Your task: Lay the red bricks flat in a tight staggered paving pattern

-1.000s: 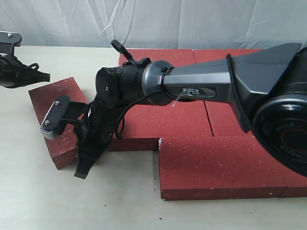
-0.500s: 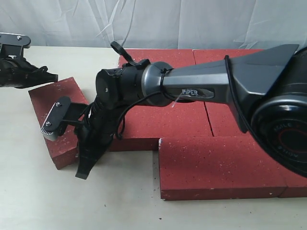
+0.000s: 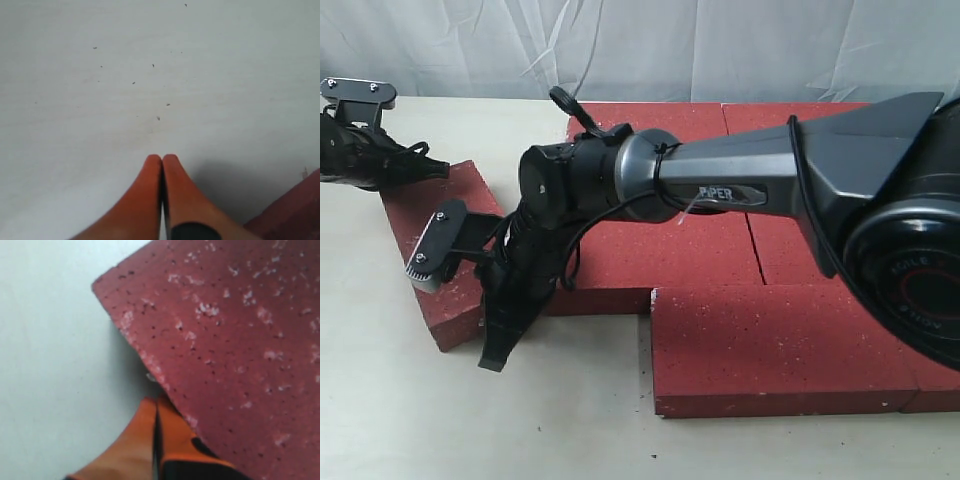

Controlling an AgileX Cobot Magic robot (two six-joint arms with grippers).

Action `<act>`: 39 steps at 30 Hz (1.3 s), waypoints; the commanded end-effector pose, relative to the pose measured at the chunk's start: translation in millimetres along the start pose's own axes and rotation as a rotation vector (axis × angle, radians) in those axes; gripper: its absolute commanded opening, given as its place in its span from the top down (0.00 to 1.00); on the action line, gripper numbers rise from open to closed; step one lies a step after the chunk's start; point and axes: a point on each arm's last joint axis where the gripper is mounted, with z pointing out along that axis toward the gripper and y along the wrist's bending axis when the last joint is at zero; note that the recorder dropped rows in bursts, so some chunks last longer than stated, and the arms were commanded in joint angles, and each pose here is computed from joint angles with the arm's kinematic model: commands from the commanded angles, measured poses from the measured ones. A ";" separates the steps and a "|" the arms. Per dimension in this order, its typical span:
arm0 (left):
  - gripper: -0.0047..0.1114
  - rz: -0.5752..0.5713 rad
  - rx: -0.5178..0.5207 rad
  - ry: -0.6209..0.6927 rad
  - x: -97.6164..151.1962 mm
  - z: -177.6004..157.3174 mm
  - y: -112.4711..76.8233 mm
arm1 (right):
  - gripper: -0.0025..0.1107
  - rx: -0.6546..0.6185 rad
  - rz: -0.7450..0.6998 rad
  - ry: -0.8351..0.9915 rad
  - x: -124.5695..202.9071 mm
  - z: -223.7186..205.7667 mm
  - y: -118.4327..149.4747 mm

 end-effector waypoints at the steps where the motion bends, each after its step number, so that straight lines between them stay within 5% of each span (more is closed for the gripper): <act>1: 0.96 -0.006 0.005 0.039 1.3 -2.4 2.7 | 0.99 0.102 -0.060 -0.035 -4.3 -2.4 -9.8; 14: 0.96 -0.053 -0.027 0.098 -1.6 -19.2 33.4 | 0.99 0.250 -0.171 -0.091 -26.8 -22.6 -29.8; 23: 0.96 -0.047 -0.018 0.136 2.3 -20.7 32.5 | 0.99 0.396 -0.001 -0.100 13.3 -43.8 -96.8; 33: 0.96 -0.015 -0.024 0.111 -8.7 -34.9 36.4 | 0.99 0.364 0.124 -0.082 20.5 -62.1 -100.7; 39: 0.96 -0.035 -0.049 0.065 -12.2 -46.5 45.5 | 0.99 0.122 0.156 -0.068 12.2 -76.1 -71.2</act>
